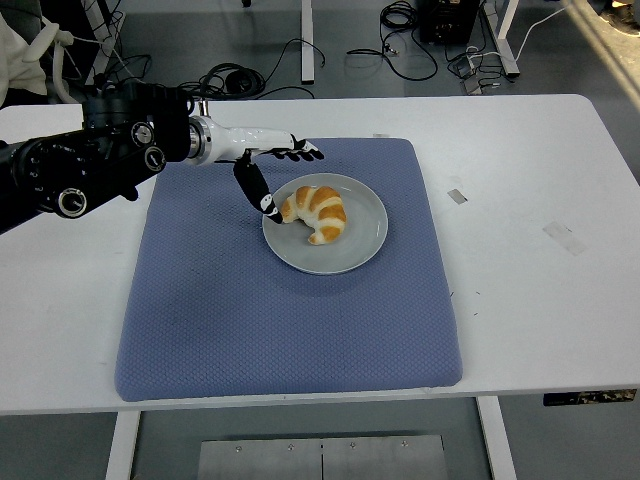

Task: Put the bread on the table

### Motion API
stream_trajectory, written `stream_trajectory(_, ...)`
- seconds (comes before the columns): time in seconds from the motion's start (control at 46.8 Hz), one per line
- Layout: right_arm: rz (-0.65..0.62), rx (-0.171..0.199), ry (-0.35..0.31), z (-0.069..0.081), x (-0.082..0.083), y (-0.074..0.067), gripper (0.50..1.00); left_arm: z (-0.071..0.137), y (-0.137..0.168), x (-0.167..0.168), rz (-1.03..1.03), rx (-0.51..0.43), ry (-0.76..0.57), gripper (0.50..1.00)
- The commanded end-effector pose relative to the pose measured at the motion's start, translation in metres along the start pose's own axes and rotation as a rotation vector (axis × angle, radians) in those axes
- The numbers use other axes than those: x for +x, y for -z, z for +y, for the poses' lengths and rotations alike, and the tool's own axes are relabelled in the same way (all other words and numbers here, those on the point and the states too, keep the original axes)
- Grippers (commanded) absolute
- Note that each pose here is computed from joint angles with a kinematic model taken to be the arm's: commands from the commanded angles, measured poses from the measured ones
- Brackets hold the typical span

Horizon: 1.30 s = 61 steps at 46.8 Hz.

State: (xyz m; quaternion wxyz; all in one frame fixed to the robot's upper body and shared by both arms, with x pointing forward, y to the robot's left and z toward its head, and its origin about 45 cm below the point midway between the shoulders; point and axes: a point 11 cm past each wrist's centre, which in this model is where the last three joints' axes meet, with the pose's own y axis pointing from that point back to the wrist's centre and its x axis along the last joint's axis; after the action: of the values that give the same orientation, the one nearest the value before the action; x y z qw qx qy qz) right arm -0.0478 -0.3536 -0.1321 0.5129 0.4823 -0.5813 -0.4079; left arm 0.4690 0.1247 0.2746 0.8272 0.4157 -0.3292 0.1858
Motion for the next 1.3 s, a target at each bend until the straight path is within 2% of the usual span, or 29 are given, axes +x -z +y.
stream_trajectory(0.0, -0.001, 0.000, 0.000, 0.000, 0.000, 0.000, 1.000, -0.004, -0.001, -0.006, -0.036, 0.010, 0.015, 0.969)
stream_trajectory(0.449, 0.000, 0.000, 0.000, 0.000, 0.000, 0.000, 1.000, -0.007, 0.010, -0.011, -0.061, 0.046, 0.003, 0.963)
stream_trajectory(0.791, -0.001, 0.000, 0.000, 0.000, 0.000, 0.000, 1.000, -0.016, -0.006, -0.013, -0.046, 0.005, -0.024, 0.963)
stream_trajectory(1.111, -0.001, 0.000, 0.000, 0.000, 0.000, 0.000, 1.000, -0.018, -0.008, -0.016, -0.052, 0.001, -0.020, 0.963)
stream_trajectory(1.282, 0.000, 0.000, 0.000, 0.000, 0.000, 0.000, 1.000, -0.021, -0.011, -0.020, -0.049, -0.007, -0.016, 0.931)
